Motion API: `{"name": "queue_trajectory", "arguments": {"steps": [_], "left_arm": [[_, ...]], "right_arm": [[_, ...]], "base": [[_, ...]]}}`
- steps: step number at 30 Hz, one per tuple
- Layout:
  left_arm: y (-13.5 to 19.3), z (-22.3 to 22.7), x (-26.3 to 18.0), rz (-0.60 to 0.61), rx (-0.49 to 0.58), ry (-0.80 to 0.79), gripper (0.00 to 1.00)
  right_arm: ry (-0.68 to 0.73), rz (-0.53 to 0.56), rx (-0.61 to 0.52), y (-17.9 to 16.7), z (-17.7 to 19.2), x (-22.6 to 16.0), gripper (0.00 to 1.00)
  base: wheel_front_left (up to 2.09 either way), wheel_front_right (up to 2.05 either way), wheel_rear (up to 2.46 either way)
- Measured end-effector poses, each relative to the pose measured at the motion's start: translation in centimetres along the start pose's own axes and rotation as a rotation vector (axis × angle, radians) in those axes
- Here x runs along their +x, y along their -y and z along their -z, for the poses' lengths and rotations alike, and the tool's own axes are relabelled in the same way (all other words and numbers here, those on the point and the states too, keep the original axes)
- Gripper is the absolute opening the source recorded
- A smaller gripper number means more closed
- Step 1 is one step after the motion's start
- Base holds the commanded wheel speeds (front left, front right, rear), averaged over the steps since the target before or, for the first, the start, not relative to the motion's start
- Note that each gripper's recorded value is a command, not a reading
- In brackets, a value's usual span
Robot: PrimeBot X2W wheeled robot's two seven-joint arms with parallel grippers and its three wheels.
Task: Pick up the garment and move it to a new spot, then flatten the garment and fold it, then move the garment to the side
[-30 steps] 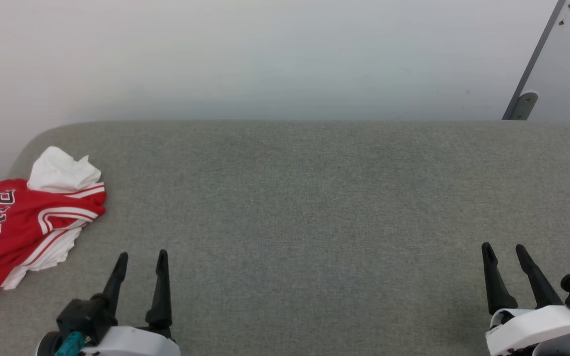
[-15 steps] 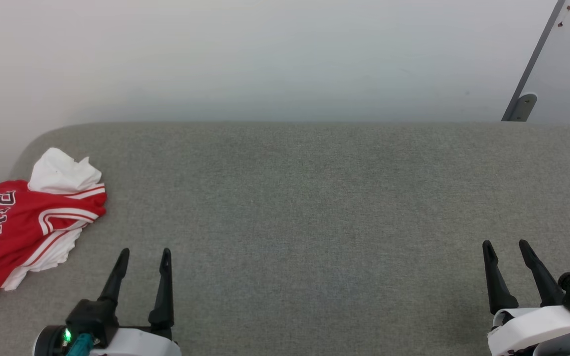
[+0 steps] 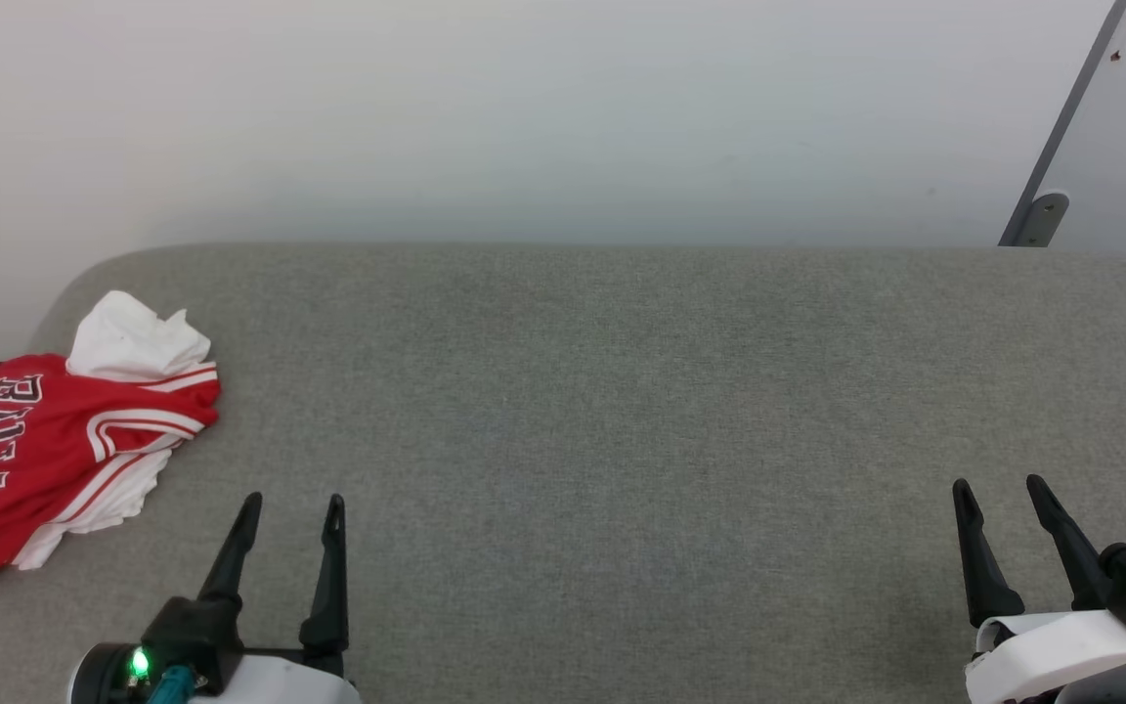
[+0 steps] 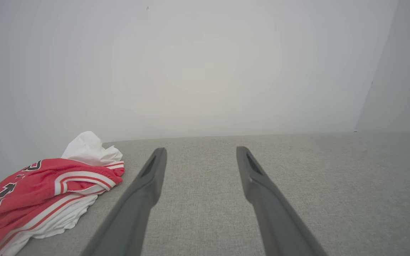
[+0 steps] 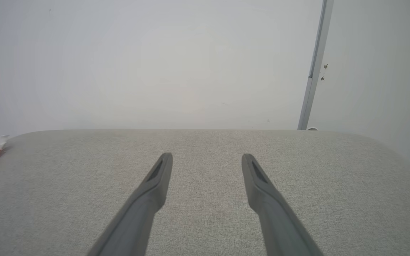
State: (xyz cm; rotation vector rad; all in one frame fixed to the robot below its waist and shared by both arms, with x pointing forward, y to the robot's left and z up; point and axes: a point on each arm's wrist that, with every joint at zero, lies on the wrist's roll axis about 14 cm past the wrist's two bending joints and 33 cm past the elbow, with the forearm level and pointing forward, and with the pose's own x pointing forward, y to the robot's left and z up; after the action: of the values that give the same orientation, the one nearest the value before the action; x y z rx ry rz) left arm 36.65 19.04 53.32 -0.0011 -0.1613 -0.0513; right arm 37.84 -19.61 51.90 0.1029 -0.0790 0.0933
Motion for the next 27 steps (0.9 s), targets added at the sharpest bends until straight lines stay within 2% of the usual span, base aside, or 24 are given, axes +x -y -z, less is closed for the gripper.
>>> {"name": "queue_trajectory", "arguments": {"steps": [7, 11, 19, 27], "left_arm": [[-0.6, 0.2, -0.4, -0.024, -0.033, -0.005, 1.00], [-2.2, 0.6, -1.1, -0.084, -0.062, -0.018, 1.00], [-6.3, 0.7, -3.6, -0.250, -0.102, -0.017, 1.00], [-10.5, -0.3, -8.1, -0.410, -0.089, -0.012, 1.00]], "right_arm": [[-0.002, -0.019, 0.000, -0.6, 0.1, 0.2, 1.00], [-0.011, -0.063, -0.003, -2.0, 0.2, 0.6, 1.00], [-0.022, -0.181, -0.004, -5.6, 0.5, 1.8, 1.00], [-0.031, -0.340, 0.015, -11.1, 0.8, 2.8, 1.00]], "base": [[0.00, 0.00, 0.00], [0.00, 0.00, 0.00], [0.00, 0.00, 0.00], [0.00, 0.00, 0.00]]}}
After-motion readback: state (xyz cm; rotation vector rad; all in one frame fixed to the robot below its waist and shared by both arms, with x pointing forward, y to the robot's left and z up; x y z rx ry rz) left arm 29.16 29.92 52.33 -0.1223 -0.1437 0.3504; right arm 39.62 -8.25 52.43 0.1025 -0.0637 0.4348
